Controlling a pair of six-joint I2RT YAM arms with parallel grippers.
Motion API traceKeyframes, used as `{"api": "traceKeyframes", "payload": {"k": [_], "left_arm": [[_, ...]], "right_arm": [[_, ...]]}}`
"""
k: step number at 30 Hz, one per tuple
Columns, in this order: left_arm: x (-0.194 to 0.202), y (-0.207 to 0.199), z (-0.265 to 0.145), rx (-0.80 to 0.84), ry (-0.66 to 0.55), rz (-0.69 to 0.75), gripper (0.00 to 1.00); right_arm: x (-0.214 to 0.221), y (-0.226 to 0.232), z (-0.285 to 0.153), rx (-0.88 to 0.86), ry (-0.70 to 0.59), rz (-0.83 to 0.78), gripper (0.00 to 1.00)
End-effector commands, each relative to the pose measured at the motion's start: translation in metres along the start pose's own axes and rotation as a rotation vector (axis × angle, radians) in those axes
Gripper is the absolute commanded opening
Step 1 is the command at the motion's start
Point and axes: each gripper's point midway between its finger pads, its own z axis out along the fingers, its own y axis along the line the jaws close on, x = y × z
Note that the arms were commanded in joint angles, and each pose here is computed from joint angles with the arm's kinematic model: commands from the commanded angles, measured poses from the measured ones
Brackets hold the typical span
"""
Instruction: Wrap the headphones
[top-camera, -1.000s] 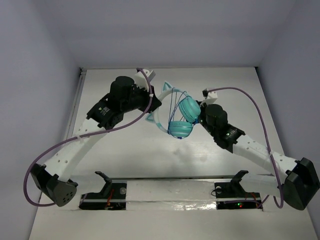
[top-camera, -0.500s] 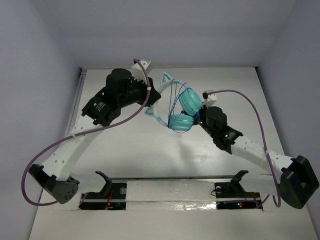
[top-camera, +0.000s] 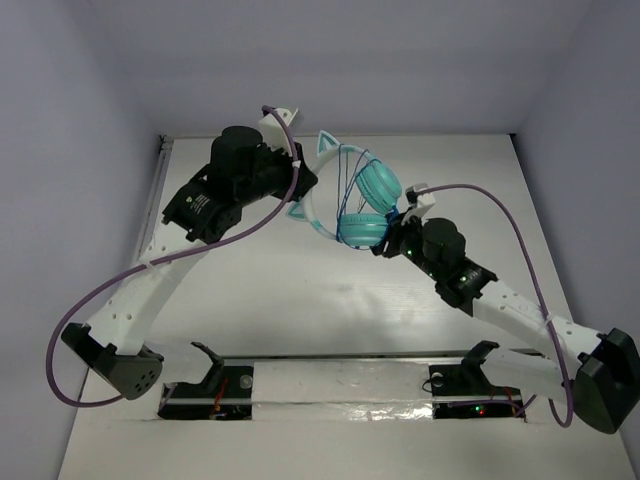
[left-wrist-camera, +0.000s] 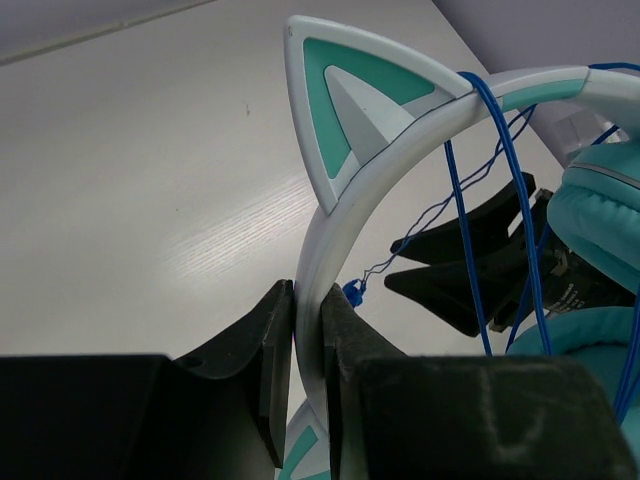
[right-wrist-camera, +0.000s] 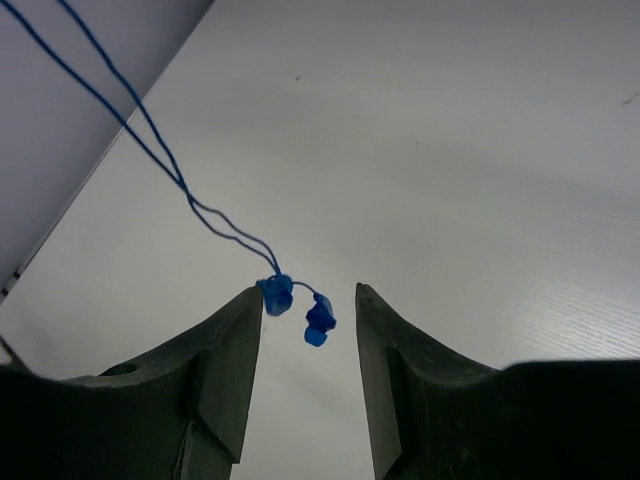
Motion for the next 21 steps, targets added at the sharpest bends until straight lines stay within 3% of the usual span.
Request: {"api": "traceKeyframes", "payload": {"k": [1,7,16,21], "left_arm": [[-0.038,-0.012,-0.014,0.033,-0.120,-0.004,0.00],[-0.035,-0.011,-0.014,0.027,-0.106,0.003,0.00],[-0.032,-0.005,-0.016,-0.005,-0.091,0.014,0.00],[-0.037,-0.004,-0.016,-0.001,-0.103,0.010,0.00]], "right_arm": [[0.005,0.030,0.003,-0.175,0.059,-0.049,0.48],[0.009,0.041,0.012,-0.239,0.081,-0.066,0.52],[-0.006,0.000,0.037,0.006,0.035,-0.133,0.50],[-0.001,0.002,0.025,-0.016,0.033,-0.113,0.34]]}}
